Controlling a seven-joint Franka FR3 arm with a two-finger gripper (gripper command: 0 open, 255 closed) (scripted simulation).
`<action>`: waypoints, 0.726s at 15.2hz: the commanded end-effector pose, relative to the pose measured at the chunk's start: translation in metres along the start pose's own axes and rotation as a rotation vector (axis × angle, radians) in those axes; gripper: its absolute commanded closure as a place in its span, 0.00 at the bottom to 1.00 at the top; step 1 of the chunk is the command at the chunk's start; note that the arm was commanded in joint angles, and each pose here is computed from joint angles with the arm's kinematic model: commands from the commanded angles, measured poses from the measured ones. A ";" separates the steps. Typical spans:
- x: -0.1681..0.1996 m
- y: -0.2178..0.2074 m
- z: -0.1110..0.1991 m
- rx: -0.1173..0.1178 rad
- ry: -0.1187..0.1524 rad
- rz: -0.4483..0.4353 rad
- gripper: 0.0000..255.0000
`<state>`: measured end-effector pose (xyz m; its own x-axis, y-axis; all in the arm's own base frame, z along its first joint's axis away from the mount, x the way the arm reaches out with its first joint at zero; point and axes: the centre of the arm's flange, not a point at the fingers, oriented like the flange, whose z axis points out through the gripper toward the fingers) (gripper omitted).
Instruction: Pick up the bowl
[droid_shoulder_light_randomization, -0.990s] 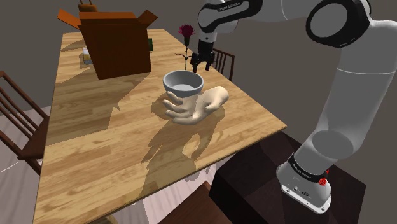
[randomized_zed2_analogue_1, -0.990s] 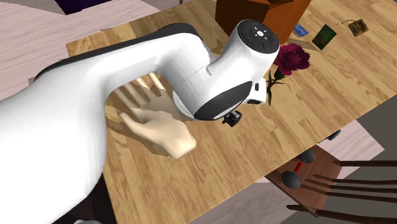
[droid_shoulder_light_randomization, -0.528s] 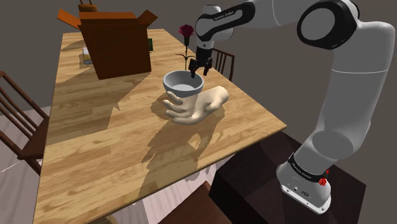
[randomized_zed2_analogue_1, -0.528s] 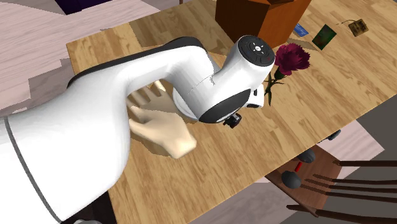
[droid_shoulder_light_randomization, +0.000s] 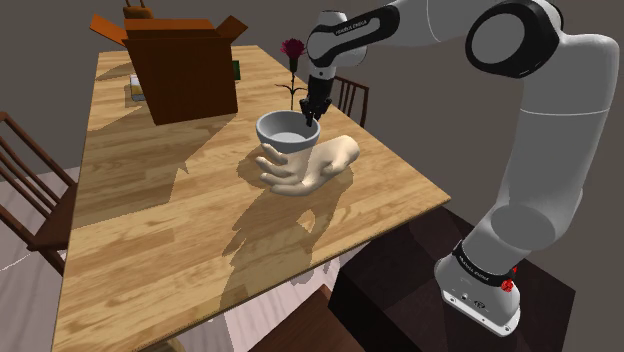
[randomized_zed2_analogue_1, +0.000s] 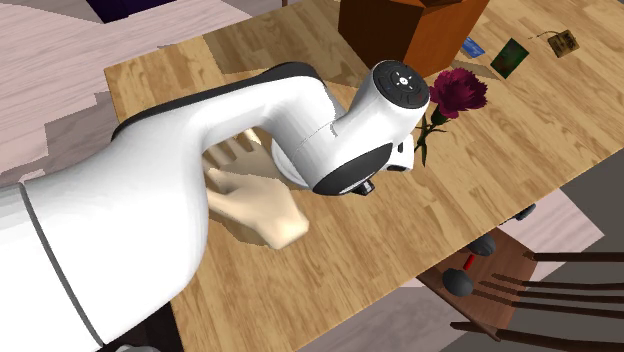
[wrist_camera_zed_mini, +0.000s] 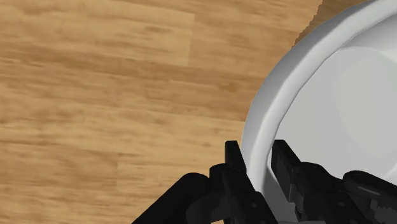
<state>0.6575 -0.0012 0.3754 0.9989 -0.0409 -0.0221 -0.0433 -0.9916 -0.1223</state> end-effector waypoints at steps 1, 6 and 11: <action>0.000 0.000 0.001 0.000 -0.001 0.000 1.00; 0.000 -0.001 -0.010 0.000 -0.001 0.000 1.00; -0.001 -0.004 -0.036 0.000 -0.001 0.000 1.00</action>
<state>0.6573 -0.0015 0.4048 0.9989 -0.0409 -0.0241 -0.0435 -0.9916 -0.1219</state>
